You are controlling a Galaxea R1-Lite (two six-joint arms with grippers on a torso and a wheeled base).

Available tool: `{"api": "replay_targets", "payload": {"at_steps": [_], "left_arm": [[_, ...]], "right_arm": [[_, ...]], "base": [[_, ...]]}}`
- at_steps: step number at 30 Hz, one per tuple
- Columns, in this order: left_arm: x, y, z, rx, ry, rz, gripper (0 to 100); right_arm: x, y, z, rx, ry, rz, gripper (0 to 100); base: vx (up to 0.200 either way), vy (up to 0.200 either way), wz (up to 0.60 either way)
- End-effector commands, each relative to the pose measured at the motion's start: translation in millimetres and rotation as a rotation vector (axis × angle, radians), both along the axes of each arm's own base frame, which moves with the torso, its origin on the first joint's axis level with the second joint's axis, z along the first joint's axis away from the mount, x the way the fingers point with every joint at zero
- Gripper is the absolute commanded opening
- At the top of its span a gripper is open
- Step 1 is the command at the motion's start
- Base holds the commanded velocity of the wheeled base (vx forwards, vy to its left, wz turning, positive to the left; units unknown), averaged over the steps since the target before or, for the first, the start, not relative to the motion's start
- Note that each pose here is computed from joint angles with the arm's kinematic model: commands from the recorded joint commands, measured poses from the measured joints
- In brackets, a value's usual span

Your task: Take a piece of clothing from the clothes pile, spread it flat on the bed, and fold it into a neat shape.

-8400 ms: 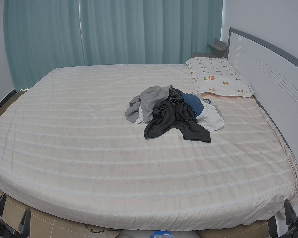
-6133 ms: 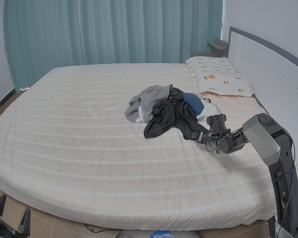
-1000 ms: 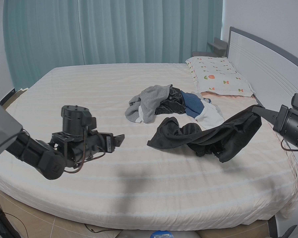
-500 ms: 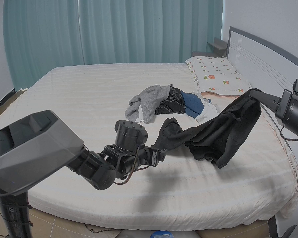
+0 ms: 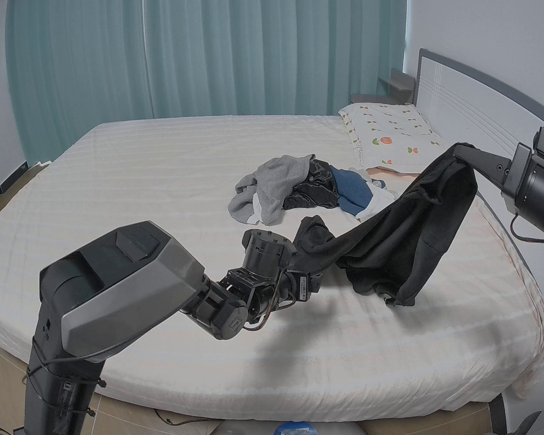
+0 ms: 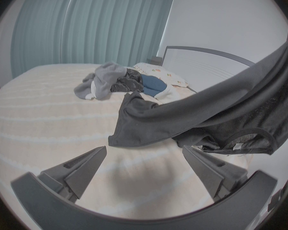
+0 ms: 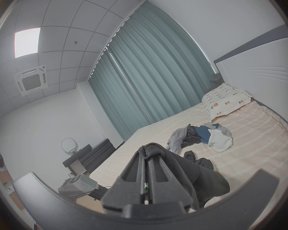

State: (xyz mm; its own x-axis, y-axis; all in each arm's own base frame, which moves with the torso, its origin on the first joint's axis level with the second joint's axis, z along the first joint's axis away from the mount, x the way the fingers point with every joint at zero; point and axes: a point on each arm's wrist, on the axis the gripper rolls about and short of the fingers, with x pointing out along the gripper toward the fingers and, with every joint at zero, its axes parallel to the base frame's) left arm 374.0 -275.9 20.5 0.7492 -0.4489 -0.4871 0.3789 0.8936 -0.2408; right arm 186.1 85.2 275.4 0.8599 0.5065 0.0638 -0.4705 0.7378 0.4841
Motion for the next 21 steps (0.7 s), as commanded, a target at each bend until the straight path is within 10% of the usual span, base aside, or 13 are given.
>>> {"api": "replay_targets", "payload": {"at_steps": [1,21], "left_arm": [[11,6,-7,-0.012,0.019,-0.002,100],[41,-4,-43,-0.152,0.061,-0.013,100]], "right_arm": [[9,4,4,0.003,-0.006,-0.003,0],[18,9,16,0.014,-0.031,-0.003,0]], "base": [[0.0,0.0,0.0],[0.0,0.0,0.0]]}}
